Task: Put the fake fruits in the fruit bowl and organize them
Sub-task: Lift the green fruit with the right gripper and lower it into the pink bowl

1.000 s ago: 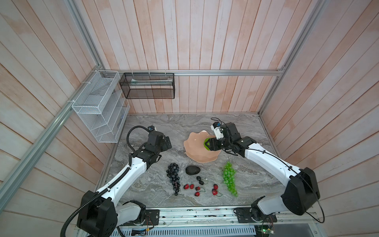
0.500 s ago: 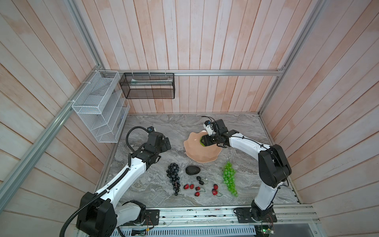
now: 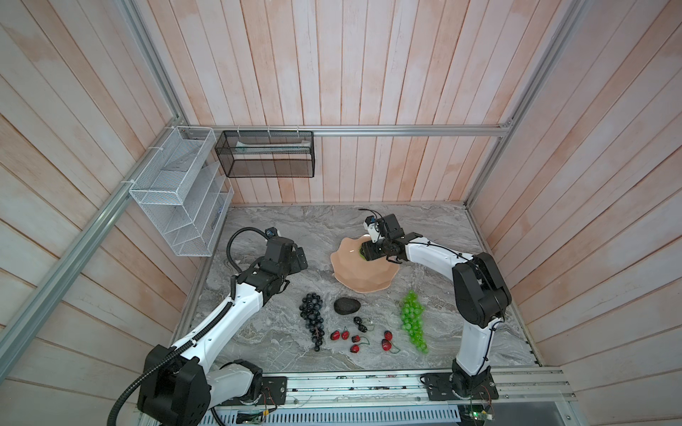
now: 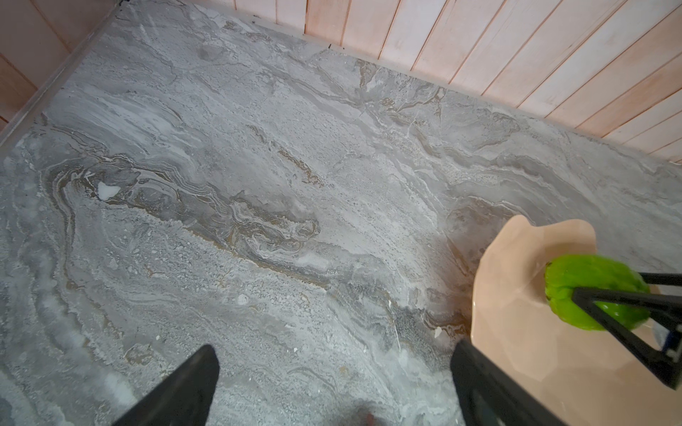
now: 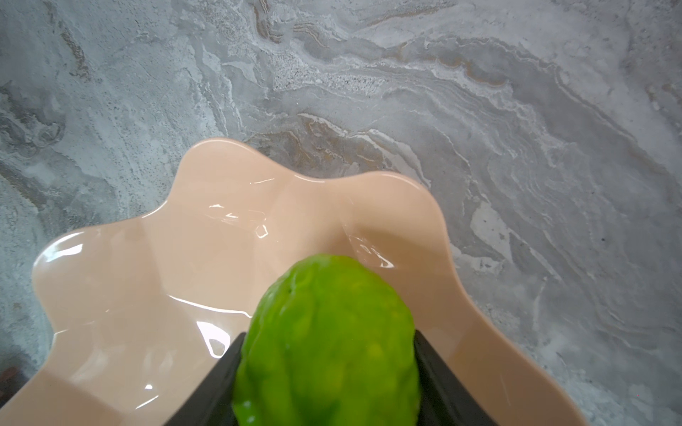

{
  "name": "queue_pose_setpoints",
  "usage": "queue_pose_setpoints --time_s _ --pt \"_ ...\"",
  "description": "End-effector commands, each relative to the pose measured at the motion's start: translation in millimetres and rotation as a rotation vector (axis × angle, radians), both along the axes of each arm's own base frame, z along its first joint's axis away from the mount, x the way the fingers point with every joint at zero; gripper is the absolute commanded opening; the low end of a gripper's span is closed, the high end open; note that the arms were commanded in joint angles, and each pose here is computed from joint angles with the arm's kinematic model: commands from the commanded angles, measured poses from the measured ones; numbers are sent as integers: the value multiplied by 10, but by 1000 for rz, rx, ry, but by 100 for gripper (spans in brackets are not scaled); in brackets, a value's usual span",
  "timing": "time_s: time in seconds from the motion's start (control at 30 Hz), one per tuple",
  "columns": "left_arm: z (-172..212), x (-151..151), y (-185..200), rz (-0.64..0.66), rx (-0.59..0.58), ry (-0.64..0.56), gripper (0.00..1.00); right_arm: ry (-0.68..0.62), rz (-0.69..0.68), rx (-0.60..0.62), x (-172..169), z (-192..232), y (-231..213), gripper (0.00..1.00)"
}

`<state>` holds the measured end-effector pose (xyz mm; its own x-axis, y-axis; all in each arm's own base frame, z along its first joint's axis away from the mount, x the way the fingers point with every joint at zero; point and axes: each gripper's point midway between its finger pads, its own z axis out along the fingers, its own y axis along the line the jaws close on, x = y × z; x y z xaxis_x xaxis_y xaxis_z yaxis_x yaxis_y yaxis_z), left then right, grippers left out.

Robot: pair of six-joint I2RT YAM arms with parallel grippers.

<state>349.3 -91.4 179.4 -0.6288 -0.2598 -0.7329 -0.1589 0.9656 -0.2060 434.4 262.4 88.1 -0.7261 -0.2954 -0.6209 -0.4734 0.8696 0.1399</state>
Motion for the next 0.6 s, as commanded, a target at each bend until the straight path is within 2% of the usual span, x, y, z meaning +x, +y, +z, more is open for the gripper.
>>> queue_pose_setpoints --time_s 0.0,0.37,0.57 --pt "83 25 28 20 7 -13 100 -23 -5 -11 86 -45 -10 61" --pt "96 -5 26 13 1 -14 100 -11 -8 -40 67 -188 -14 65" --pt "120 -31 43 12 9 -15 100 -9 10 -37 25 -169 50 72"
